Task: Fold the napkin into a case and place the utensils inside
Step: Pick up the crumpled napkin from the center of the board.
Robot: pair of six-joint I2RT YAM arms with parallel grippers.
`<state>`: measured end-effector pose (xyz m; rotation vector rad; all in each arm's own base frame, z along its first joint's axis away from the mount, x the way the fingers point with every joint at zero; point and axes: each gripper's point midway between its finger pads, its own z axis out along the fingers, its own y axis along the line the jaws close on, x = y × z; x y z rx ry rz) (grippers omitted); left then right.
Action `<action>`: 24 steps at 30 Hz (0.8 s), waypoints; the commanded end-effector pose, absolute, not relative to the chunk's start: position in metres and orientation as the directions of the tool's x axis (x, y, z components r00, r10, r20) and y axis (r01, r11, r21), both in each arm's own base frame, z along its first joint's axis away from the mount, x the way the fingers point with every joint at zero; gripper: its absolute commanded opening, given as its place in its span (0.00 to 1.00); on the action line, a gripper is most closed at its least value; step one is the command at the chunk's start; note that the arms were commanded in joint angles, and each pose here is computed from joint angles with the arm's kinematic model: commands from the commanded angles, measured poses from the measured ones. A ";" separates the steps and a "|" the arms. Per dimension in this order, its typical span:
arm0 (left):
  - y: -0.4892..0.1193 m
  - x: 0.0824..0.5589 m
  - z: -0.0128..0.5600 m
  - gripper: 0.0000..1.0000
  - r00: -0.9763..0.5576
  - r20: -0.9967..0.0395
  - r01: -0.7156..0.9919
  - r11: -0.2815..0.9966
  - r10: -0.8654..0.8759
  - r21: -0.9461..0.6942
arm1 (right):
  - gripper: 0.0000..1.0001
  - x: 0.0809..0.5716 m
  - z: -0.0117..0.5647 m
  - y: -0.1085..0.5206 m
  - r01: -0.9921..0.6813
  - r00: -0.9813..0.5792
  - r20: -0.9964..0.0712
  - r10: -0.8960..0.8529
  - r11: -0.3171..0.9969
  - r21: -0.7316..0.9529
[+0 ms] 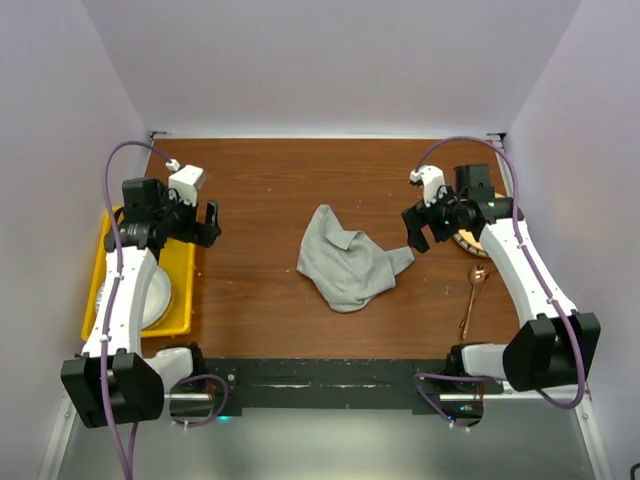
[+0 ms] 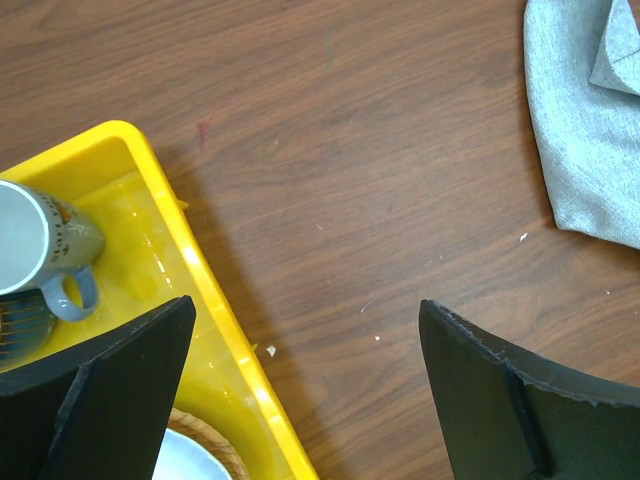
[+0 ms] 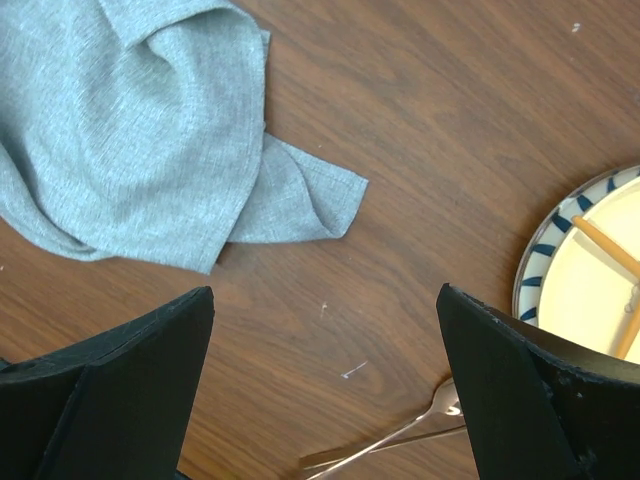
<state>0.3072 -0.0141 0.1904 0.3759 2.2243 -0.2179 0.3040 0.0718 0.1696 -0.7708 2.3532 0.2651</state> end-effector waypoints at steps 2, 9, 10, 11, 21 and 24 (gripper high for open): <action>-0.021 0.312 0.209 1.00 -0.536 -0.819 0.377 0.926 0.207 -0.013 | 0.98 0.308 0.161 0.095 -0.671 -0.588 -0.615 -0.526 0.741 0.008; -0.031 0.302 0.216 1.00 -0.482 -0.843 0.443 0.896 0.240 0.002 | 0.98 0.315 0.140 0.127 -0.708 -0.590 -0.567 -0.575 0.706 0.020; -0.033 0.301 0.214 1.00 -0.476 -0.840 0.465 0.885 0.261 0.012 | 0.98 0.315 0.136 0.130 -0.710 -0.593 -0.557 -0.582 0.704 0.019; -0.034 0.300 0.212 1.00 -0.475 -0.838 0.477 0.879 0.269 0.011 | 0.98 0.312 0.130 0.138 -0.715 -0.599 -0.540 -0.591 0.698 0.028; -0.054 0.280 0.194 1.00 -0.446 -0.842 0.587 0.809 0.305 -0.019 | 0.98 0.333 0.111 0.191 -0.781 -0.522 -0.508 -0.685 0.623 -0.038; -0.055 0.279 0.197 1.00 -0.445 -0.846 0.583 0.812 0.293 -0.025 | 0.98 0.341 0.106 0.208 -0.802 -0.492 -0.505 -0.709 0.595 -0.055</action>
